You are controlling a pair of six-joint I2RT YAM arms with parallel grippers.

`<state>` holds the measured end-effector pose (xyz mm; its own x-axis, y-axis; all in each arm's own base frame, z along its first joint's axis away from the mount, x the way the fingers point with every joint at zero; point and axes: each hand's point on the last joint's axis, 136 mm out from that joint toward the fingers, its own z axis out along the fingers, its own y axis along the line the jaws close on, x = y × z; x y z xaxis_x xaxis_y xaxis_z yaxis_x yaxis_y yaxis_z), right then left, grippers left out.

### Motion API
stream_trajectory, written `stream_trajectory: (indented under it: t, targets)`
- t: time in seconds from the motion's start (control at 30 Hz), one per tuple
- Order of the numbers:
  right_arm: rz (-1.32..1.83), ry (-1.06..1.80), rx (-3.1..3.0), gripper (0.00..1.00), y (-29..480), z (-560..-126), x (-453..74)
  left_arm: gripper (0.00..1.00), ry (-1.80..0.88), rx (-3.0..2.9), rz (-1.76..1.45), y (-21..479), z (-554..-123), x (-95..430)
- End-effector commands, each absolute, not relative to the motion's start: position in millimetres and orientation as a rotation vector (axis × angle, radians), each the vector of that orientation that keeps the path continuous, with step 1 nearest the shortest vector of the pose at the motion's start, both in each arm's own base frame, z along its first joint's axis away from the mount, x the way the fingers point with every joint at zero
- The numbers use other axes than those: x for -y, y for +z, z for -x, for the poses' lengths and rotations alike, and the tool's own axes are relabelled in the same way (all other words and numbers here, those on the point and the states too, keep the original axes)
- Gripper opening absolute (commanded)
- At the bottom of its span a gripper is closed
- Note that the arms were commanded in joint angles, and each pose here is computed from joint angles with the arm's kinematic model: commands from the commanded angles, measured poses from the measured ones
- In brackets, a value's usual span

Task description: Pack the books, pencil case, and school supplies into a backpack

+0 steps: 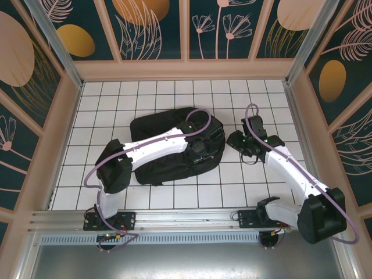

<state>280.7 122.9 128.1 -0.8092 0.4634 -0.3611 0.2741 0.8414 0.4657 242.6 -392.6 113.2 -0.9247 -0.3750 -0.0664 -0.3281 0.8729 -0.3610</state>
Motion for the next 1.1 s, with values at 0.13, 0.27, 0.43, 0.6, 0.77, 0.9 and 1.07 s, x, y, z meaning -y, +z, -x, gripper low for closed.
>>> stream_trajectory:
  t: [0.13,0.27,0.43,0.6,0.77,0.9,1.07]
  targets:
    - [-0.513,0.615,-2.564,0.42,124.1,-273.2,-154.2,0.00,-0.566,-2.763,0.550,139.4,-257.1,379.8]
    - [-0.507,0.630,-2.581,0.42,118.9,-272.6,-166.8,0.00,-0.613,-2.754,0.567,141.6,-254.2,378.1]
    - [-0.500,0.676,-2.582,0.41,117.6,-273.3,-179.2,0.00,-0.656,-2.782,0.556,137.8,-248.4,382.8]
    - [-0.539,0.623,-2.561,0.40,117.2,-272.7,-169.0,0.04,-0.686,-2.771,0.556,138.9,-249.0,385.2]
    - [-0.579,0.548,-2.528,0.40,119.7,-272.7,-154.8,0.56,-0.634,-2.829,0.562,136.4,-250.1,396.0]
    - [-0.591,0.540,-2.511,0.40,119.0,-272.5,-151.5,0.55,-0.634,-2.828,0.626,133.8,-250.0,395.7]
    - [-0.596,0.538,-2.502,0.40,117.0,-272.1,-149.8,0.50,-0.600,-2.886,0.669,114.9,-241.0,396.4]
